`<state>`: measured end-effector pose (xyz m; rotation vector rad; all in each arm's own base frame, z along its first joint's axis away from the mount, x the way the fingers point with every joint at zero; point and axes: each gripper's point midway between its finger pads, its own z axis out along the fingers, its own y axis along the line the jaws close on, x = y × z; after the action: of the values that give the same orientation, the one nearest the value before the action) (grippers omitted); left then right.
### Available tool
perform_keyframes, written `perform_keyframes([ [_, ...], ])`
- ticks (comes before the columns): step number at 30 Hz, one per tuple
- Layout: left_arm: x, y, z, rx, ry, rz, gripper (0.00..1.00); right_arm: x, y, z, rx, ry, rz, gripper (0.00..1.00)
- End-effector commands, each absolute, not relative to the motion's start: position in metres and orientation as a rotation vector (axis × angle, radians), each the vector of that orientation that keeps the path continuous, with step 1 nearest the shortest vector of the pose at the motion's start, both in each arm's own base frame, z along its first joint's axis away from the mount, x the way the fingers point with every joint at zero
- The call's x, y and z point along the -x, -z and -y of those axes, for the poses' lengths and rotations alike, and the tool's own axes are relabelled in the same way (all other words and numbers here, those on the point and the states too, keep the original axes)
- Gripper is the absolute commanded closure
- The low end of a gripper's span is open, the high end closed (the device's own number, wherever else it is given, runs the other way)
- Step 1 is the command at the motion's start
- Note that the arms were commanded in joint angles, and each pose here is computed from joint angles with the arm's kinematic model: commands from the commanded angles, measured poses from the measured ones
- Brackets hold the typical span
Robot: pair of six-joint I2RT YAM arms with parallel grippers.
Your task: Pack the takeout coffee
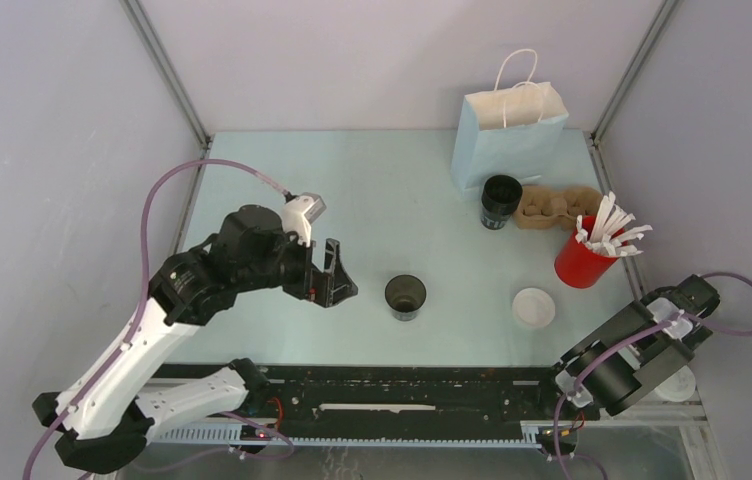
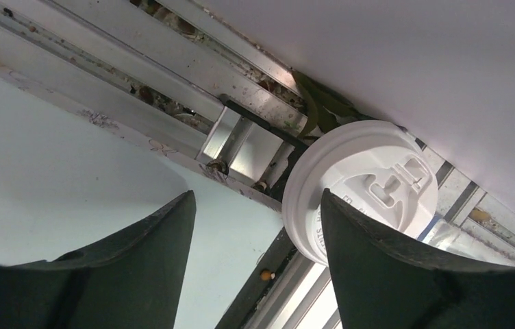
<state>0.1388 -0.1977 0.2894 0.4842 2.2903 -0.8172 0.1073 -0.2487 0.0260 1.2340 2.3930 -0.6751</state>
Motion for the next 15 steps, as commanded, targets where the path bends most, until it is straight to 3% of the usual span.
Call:
perform_keyframes([
  [1,-0.145,-0.312,0.199,-0.511,0.806,-2.22,0.0,-0.103,-0.028,0.267,-1.268,0.786,-2.33,0.25],
  [5,-0.151,-0.314,0.203,-0.511,0.793,-2.225,0.0,-0.094,-0.025,0.272,-1.313,0.877,-2.326,0.32],
  [15,-0.159,-0.314,0.209,-0.515,0.774,-2.241,0.0,-0.077,-0.026,0.276,-1.332,1.07,-2.331,0.34],
])
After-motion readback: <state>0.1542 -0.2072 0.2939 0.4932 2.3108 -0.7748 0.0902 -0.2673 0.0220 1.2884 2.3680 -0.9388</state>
